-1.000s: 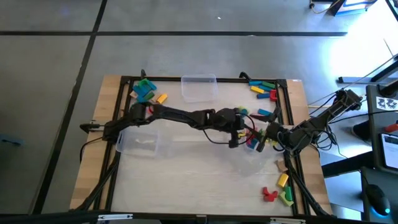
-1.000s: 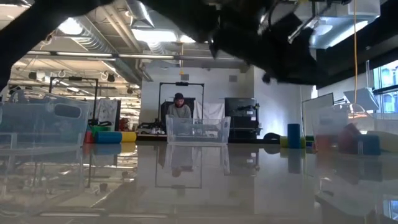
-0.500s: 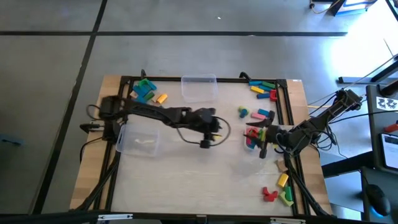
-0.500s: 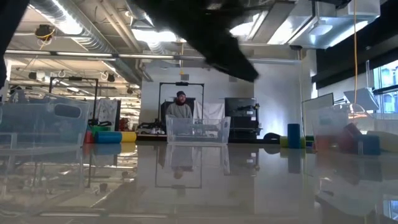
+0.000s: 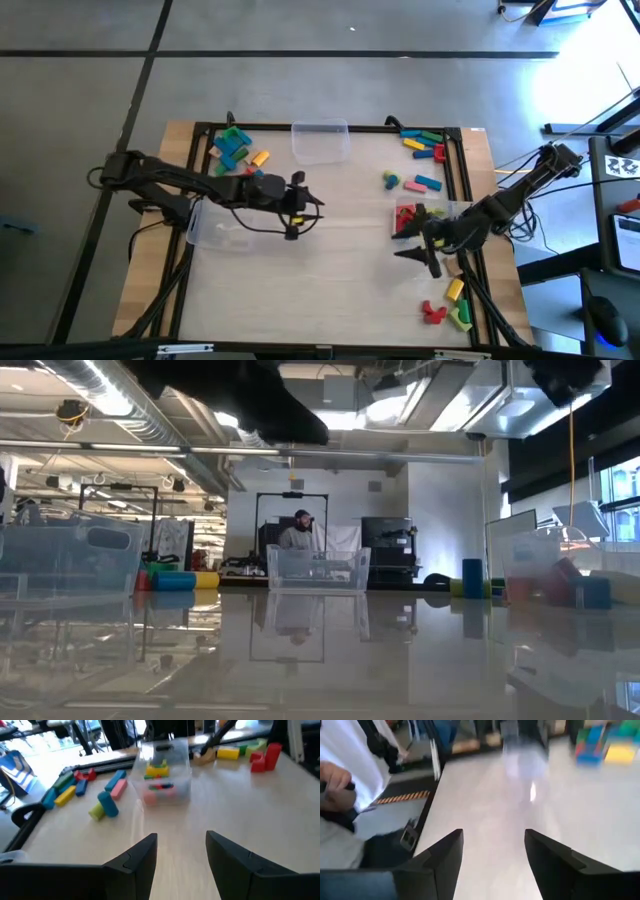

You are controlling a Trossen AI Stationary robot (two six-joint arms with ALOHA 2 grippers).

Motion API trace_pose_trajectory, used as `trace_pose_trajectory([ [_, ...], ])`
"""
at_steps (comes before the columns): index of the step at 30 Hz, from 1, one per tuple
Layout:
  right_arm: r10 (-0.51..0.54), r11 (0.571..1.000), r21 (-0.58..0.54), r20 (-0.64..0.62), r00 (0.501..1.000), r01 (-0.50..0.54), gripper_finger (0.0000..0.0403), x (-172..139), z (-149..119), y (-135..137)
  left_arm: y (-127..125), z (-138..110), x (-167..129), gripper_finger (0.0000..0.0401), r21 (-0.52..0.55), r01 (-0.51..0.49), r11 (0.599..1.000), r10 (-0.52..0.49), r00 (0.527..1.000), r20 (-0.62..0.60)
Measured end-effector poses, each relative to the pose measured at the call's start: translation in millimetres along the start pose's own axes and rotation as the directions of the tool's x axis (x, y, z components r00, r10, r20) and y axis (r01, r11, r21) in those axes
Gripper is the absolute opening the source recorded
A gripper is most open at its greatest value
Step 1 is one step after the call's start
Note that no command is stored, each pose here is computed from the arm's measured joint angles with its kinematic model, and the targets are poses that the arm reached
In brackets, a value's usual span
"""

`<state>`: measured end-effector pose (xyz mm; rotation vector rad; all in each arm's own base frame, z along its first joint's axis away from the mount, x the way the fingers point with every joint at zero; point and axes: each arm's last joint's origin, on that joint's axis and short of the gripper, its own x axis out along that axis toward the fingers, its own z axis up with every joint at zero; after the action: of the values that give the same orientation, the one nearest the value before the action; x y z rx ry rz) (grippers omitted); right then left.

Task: Sort blocks by size
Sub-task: Put the brown arch block into the bottom right transparent bin

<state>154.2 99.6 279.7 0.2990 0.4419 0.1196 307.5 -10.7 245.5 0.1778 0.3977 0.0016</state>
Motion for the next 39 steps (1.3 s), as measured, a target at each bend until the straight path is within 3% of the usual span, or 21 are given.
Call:
trace_pose_trajectory([
  [6,0.025,0.963,0.264,-0.290,0.957,0.055,0.0215,17.4,-25.5,-0.1,0.3,-0.2,-3.7,0.0164,-0.010,0.000,1.000,0.000,1.000,0.000],
  [11,0.003,0.892,0.376,-0.560,0.829,0.251,0.0215,29.7,-51.6,-3.5,0.3,-0.2,-3.7,0.0164,-0.010,0.000,1.000,0.000,1.000,0.001],
  [19,0.004,0.793,0.368,-0.800,0.600,0.485,0.0215,40.4,-78.7,-6.9,0.2,-1.2,-3.7,0.0164,-0.007,0.001,1.000,-0.001,1.000,-0.010],
  [24,0.042,0.653,0.382,-0.880,0.473,0.654,0.0215,39.5,-87.8,-7.5,-0.2,-3.7,-3.7,0.0164,-0.005,0.005,1.000,-0.005,0.999,-0.036],
  [26,0.016,0.632,0.344,-0.902,0.432,0.694,0.0215,36.6,-92.7,-6.3,-0.3,-4.5,-3.8,0.0164,-0.005,0.006,1.000,-0.006,0.999,-0.044],
  [31,-0.050,0.540,0.207,-0.960,0.276,0.816,0.0215,26.5,-107.6,-3.4,-0.4,-5.4,-3.8,0.0164,-0.004,0.008,1.000,-0.008,0.999,-0.054],
  [35,-0.135,0.499,0.115,-0.969,0.209,0.859,0.0215,21.3,-116.8,-1.8,0.0,-5.1,-3.8,0.0164,0.005,0.007,1.000,-0.006,0.999,-0.050],
  [39,-0.175,0.480,0.089,-0.965,0.195,0.872,0.0215,22.4,-127.5,-1.9,0.0,-5.0,-3.8,0.0164,0.004,0.007,1.000,-0.006,0.999,-0.050],
])
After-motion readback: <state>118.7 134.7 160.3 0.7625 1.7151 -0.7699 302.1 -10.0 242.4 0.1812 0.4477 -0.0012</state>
